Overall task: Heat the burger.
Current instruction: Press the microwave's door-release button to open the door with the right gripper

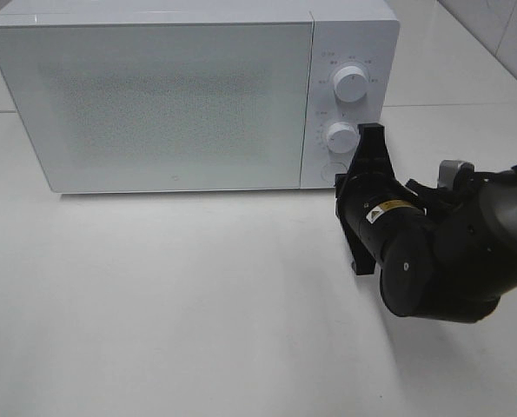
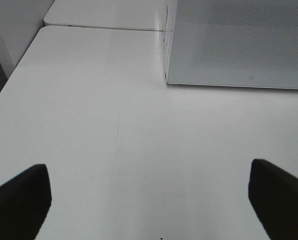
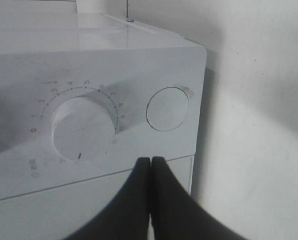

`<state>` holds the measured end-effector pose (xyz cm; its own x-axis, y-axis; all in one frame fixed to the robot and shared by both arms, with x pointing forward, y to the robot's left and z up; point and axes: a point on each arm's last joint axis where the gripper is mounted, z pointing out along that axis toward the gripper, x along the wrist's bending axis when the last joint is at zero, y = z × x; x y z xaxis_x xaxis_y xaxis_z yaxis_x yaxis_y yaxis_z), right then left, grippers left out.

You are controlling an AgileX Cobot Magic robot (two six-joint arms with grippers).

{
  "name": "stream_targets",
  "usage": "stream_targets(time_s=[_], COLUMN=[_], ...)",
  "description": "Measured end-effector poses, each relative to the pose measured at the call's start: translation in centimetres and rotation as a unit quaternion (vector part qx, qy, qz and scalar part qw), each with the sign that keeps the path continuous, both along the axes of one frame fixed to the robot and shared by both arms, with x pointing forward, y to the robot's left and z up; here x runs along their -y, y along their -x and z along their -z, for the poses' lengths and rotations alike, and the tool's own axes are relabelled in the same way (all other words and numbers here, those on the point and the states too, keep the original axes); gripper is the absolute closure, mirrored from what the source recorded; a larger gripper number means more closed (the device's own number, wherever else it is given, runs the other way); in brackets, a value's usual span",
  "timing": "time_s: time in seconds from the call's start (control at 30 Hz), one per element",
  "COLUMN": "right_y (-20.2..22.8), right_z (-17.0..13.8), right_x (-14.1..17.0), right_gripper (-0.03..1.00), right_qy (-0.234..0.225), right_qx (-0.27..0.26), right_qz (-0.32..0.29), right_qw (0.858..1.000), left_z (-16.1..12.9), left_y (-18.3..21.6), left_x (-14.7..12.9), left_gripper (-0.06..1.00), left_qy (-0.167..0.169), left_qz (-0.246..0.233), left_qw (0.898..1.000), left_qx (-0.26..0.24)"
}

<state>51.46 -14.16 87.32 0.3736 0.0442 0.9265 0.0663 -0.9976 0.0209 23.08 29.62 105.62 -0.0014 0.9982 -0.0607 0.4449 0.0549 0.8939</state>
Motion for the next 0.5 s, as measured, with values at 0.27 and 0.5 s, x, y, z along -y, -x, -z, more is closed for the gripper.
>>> stream_targets(time_s=[0.27,0.5], right_y=[-2.5,-3.6], right_z=[1.1,2.2], right_x=[0.0,-0.4], right_gripper=[0.94,0.94], right_qy=[0.000,-0.001], right_qx=[-0.013,-0.027], right_qz=[0.011,0.012], right_qw=[1.000,1.000], left_z=[0.0,0.0], left_y=[0.0,0.0], left_x=[0.0,0.0], left_gripper=[-0.05,-0.05], left_qy=[0.000,0.000], left_qz=[0.000,0.000], left_qw=[1.000,1.000], left_qx=[0.000,0.000])
